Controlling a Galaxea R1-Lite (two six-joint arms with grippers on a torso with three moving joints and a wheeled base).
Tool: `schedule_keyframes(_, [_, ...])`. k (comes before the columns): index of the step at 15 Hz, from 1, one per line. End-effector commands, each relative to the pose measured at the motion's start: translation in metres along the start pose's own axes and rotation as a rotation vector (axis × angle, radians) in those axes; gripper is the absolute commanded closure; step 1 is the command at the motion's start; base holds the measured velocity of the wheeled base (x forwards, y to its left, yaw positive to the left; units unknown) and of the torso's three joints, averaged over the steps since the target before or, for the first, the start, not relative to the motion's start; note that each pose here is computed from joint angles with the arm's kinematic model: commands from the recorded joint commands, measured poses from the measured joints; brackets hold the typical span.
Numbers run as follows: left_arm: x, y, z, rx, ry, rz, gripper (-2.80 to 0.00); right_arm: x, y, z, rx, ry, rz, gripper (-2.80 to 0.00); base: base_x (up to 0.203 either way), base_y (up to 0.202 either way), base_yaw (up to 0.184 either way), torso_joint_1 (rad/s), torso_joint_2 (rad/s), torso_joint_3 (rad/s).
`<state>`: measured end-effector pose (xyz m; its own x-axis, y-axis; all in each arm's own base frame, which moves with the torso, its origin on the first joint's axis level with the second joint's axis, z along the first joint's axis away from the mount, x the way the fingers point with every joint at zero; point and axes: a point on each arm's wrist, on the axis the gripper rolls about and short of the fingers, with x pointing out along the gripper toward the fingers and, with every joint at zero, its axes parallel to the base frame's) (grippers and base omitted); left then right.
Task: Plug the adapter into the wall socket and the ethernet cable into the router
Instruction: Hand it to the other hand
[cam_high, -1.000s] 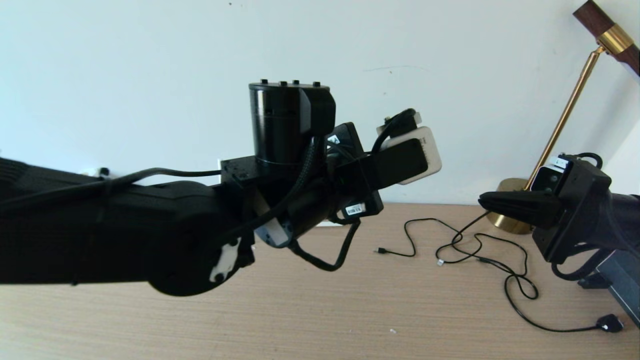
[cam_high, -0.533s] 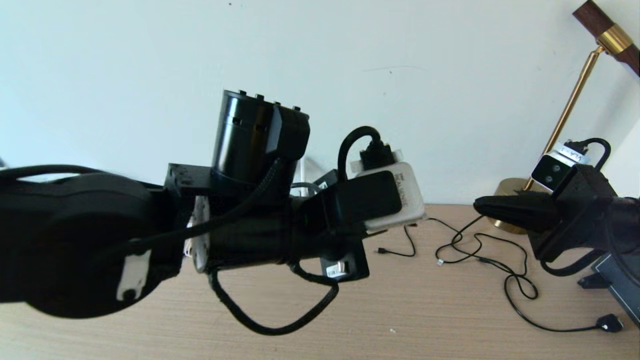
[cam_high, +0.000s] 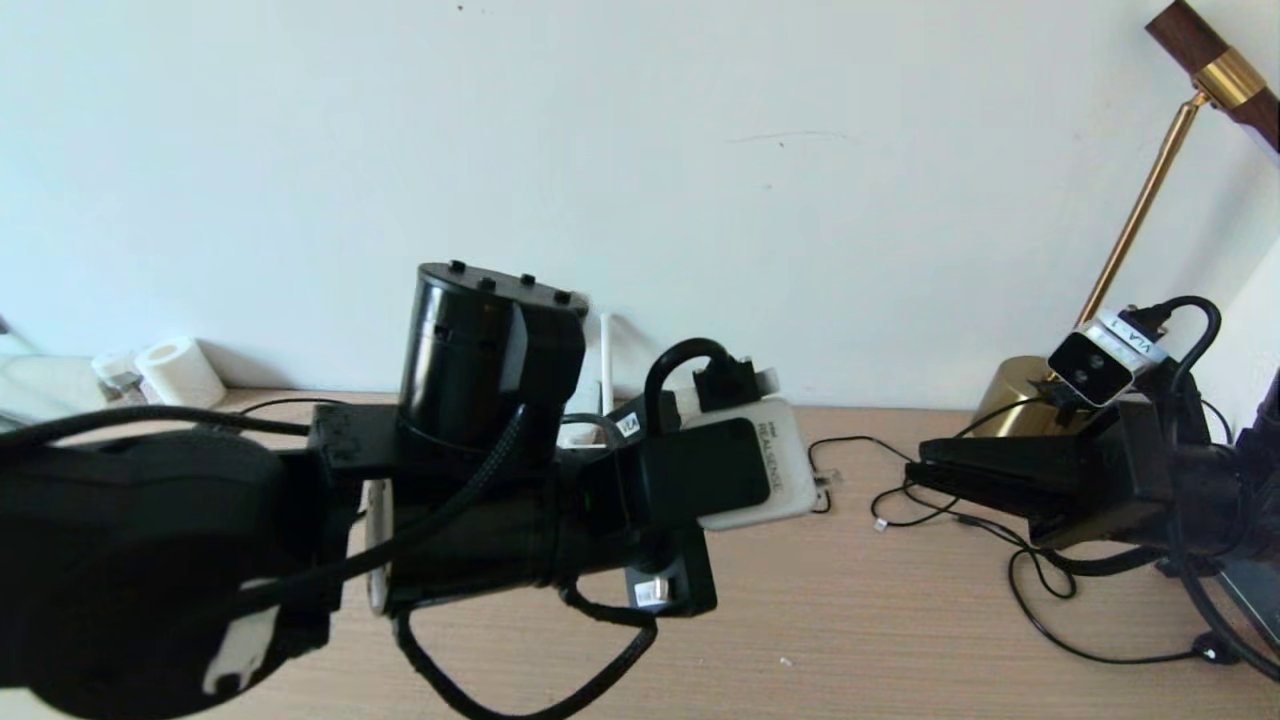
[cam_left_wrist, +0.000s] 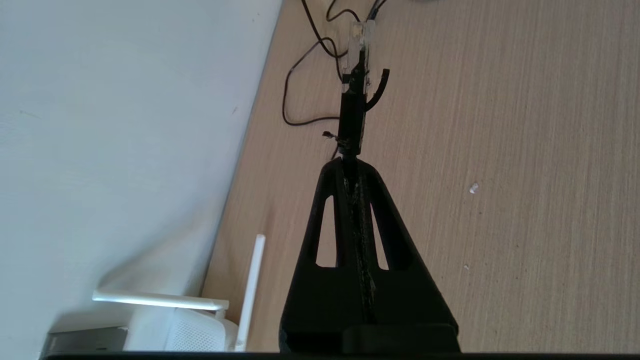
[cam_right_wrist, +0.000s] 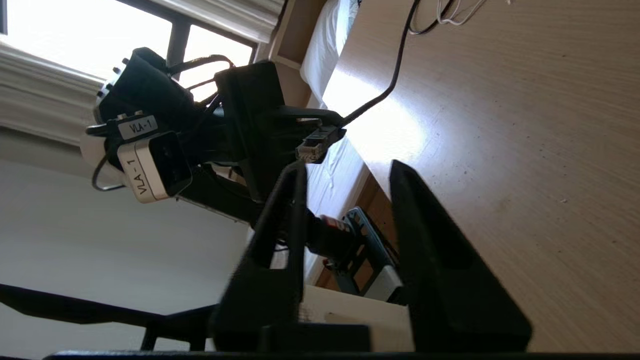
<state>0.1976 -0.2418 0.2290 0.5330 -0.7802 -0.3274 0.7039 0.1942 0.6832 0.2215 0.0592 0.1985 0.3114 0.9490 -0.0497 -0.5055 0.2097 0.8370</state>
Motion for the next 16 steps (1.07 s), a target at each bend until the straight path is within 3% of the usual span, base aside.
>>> schedule_keyframes(1, [-0.002, -0.003, -0.003, 0.004, 0.006, -0.007, 0.00, 0.007, 0.004, -0.001, -0.028, 0.028, 0.026, -2.80, 0.000, 0.000, 0.000, 0.000, 0.00, 0.000])
schedule_keyframes(3, [-0.002, -0.001, -0.007, -0.001, 0.025, 0.003, 0.00, 0.016, 0.010, -0.003, -0.105, 0.058, 0.057, -2.80, 0.000, 0.000, 0.000, 0.000, 0.00, 0.000])
schedule_keyframes(6, [0.001, 0.008, -0.017, 0.026, 0.066, 0.037, 0.00, 0.027, 0.015, -0.002, -0.128, 0.085, 0.087, -2.80, 0.000, 0.000, 0.000, 0.000, 0.00, 0.000])
schedule_keyframes(8, [0.010, 0.021, -0.024, 0.096, 0.089, 0.062, 0.00, 0.042, 0.012, -0.001, -0.139, 0.043, 0.040, -2.80, 0.000, 0.000, 0.000, 0.000, 0.00, 0.000])
schedule_keyframes(9, [0.015, 0.026, -0.025, 0.124, 0.093, 0.072, 0.00, 0.049, 0.007, -0.002, -0.182, 0.034, 0.011, -2.80, 0.000, 0.000, 0.000, 0.000, 0.00, 0.000])
schedule_keyframes(11, [0.018, 0.027, -0.027, 0.132, 0.096, 0.071, 0.00, 0.056, 0.002, -0.005, -0.182, 0.069, -0.045, -2.80, 0.000, 0.000, 0.000, 0.000, 0.00, 0.000])
schedule_keyframes(13, [0.019, 0.026, -0.026, 0.141, 0.093, 0.068, 0.00, 0.064, -0.002, -0.005, -0.233, 0.050, -0.125, -2.80, 0.000, 0.000, 0.000, 0.000, 0.00, 0.000])
schedule_keyframes(16, [0.022, 0.023, -0.025, 0.145, 0.089, 0.055, 0.00, 0.066, 0.002, 0.000, -0.258, 0.036, -0.121, -2.80, 0.000, 0.000, 0.000, 0.000, 0.00, 0.000])
